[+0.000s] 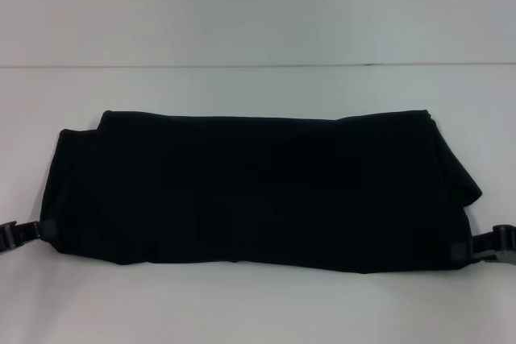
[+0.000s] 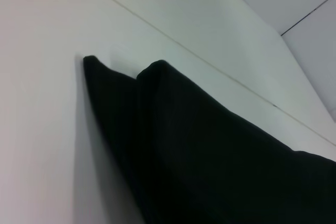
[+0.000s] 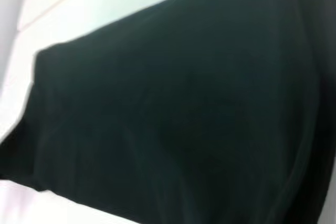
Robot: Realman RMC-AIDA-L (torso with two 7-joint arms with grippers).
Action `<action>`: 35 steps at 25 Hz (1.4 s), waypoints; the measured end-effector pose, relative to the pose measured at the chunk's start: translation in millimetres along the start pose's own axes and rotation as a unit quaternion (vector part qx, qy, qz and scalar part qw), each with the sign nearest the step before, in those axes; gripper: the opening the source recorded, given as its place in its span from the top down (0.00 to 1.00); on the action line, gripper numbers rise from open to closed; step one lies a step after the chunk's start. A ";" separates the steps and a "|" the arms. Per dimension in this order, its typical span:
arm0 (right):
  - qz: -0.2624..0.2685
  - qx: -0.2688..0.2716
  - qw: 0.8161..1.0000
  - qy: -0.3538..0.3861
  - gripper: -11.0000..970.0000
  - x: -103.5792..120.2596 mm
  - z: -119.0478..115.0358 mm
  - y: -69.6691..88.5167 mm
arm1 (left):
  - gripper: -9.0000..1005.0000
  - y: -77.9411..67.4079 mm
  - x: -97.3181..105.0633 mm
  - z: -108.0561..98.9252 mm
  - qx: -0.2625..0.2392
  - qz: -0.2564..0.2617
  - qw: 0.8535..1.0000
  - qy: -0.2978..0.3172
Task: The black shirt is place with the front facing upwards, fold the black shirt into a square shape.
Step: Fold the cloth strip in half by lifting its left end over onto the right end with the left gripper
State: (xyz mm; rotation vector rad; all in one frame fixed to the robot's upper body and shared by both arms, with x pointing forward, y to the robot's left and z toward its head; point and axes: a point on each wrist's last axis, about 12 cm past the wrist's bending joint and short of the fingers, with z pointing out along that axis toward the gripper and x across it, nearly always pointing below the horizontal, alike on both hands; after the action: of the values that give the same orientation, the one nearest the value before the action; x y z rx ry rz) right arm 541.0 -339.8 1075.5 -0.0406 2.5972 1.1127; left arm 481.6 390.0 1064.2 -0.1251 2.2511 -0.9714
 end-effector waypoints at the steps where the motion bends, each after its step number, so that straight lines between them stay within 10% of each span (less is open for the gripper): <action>1: 0.000 -0.006 1.000 -0.005 0.97 1.0 -2.5 -0.5 | 0.94 -0.3 -0.4 0.4 0.001 0.000 1.000 0.000; 9: 0.028 -0.033 0.996 -0.084 0.81 13.6 -40.4 -19.2 | 0.93 -0.5 -1.7 1.5 0.001 -0.002 1.000 -0.001; 22: -0.127 -0.085 0.964 -0.216 0.12 39.5 -56.1 -22.0 | 0.92 3.3 2.6 4.8 -0.007 -0.011 1.000 -0.008; 29: -0.289 -0.098 0.924 -0.229 0.06 70.8 -32.4 -12.9 | 0.92 0.7 2.5 9.5 0.009 -0.016 1.000 -0.019; 35: -0.318 -0.092 0.915 -0.231 0.03 77.6 -26.2 -12.4 | 0.91 0.2 -1.8 9.8 0.010 -0.020 1.000 -0.019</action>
State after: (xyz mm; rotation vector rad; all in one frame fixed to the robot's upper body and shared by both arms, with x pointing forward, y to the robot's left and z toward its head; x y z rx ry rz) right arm 461.8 -359.6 1060.8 -0.5537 1.8423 0.9603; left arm 489.0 384.7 1060.2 -0.1801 2.2109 -1.0038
